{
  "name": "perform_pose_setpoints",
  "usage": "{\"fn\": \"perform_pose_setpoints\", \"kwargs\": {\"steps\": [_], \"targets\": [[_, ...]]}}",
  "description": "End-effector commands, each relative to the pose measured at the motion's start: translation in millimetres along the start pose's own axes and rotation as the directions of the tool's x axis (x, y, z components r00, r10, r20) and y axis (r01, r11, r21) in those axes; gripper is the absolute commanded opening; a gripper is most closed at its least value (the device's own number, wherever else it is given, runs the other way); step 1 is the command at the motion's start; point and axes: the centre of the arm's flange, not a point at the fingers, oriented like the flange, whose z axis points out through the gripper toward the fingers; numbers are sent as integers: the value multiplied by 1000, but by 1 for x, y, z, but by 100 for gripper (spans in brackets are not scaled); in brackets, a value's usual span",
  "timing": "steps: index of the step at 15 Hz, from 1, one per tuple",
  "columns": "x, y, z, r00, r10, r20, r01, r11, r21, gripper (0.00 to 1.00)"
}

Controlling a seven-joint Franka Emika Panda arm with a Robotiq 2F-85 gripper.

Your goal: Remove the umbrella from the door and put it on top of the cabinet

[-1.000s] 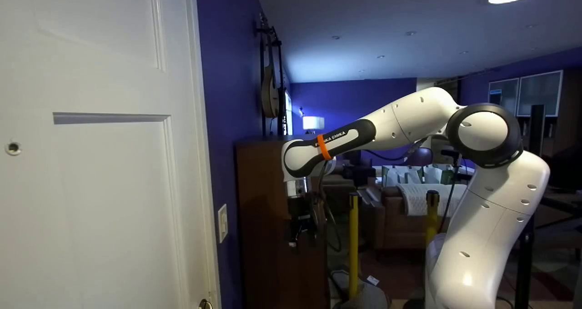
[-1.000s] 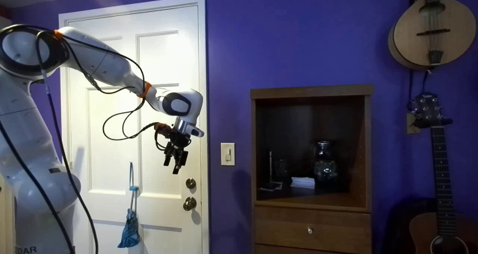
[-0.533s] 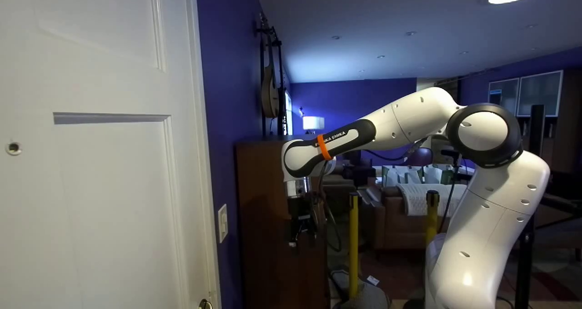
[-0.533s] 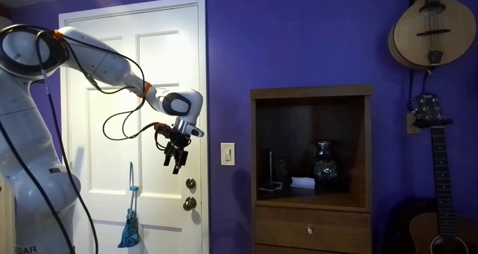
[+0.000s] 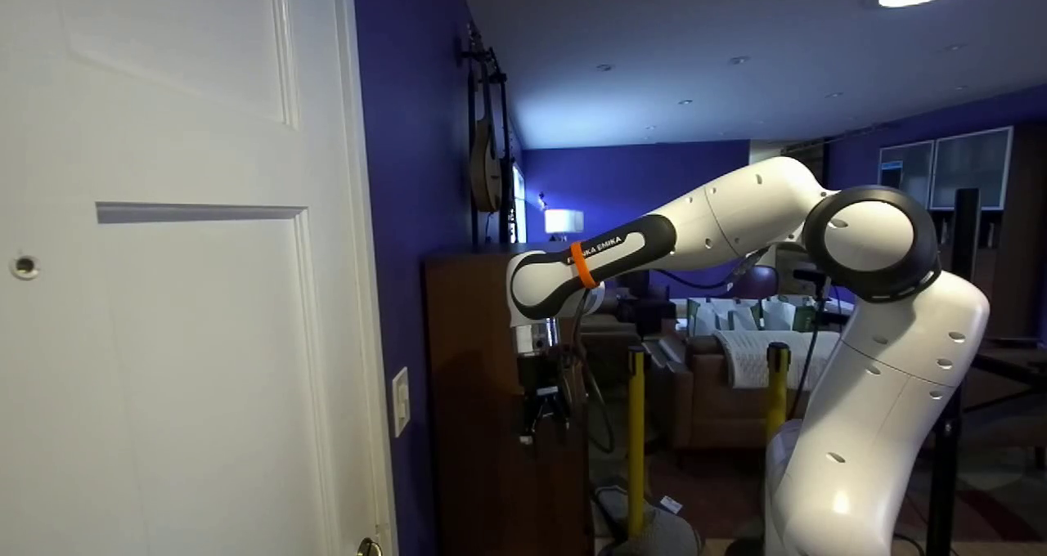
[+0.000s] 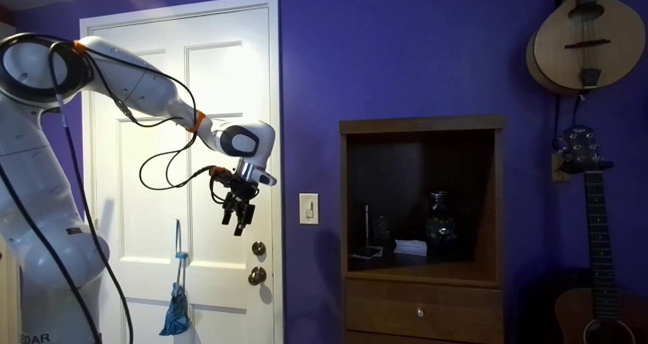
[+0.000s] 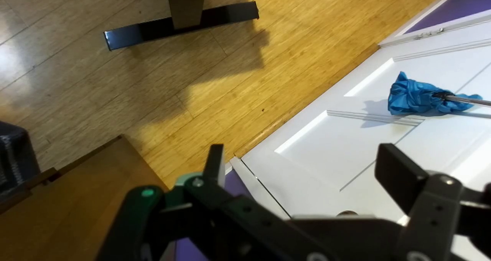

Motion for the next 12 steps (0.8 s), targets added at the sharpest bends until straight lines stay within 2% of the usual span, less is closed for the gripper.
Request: {"fn": "perform_pose_setpoints", "kwargs": {"steps": [1, 5, 8, 12], "targets": [[0, 0, 0, 1000, 0, 0, 0, 1000, 0, 100], [0, 0, 0, 1000, 0, 0, 0, 1000, 0, 100], [5, -41, 16, 996, -81, 26, 82, 995, -49, 100], [-17, -92, 60, 974, -222, 52, 226, 970, -88, 100]]}}
